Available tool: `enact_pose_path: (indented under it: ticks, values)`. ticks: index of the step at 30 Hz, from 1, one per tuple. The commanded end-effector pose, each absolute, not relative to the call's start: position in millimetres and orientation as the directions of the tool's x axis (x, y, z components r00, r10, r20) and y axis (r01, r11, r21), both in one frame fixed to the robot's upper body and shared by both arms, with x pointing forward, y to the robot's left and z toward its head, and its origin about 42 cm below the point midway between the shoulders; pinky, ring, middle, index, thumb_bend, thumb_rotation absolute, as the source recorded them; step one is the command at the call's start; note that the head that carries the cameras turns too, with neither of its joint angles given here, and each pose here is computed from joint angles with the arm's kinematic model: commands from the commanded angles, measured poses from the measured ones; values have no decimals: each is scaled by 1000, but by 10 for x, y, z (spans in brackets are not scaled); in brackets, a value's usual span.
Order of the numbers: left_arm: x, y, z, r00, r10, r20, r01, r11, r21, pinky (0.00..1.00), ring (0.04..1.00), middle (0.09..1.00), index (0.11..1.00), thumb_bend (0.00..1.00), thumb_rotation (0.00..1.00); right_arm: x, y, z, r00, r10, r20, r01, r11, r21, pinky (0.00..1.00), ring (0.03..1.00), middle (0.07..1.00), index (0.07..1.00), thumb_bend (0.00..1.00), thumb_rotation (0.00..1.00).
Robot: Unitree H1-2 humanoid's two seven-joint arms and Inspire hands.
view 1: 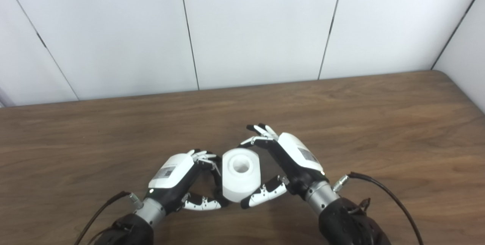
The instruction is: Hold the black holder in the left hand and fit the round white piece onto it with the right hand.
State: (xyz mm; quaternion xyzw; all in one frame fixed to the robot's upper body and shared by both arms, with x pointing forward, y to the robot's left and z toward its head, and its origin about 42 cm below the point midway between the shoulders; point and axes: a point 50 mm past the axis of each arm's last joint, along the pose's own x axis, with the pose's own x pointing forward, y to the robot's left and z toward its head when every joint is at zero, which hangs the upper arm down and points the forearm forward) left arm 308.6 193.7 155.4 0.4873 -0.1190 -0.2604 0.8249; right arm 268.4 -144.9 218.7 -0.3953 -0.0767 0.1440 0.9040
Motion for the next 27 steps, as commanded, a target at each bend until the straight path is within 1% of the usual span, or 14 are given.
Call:
enact_pose_path:
  ticks: [1, 17, 22, 27]
  values:
    - [3100, 1922, 1707, 824, -566, -5, 271, 386, 882, 987, 910, 840, 482, 517, 41, 2699, -1451, 2302, 941, 329, 80, -162, 645, -747, 844, 1000, 947, 479, 505, 139]
    - [3093, 1910, 1728, 822, -569, -2, 266, 381, 886, 959, 903, 838, 482, 517, 42, 2658, -1496, 2285, 941, 332, 68, -171, 637, -752, 861, 1000, 944, 479, 506, 137]
    - [3088, 1892, 1744, 823, -567, -10, 273, 381, 884, 989, 912, 844, 482, 517, 42, 2647, -1483, 2270, 938, 341, 61, -181, 633, -753, 826, 997, 940, 479, 507, 140]
    - [3086, 1881, 1745, 824, -566, -12, 272, 377, 885, 993, 910, 844, 482, 517, 42, 2630, -1441, 2268, 933, 356, 57, -193, 626, -755, 840, 1000, 945, 479, 505, 143]
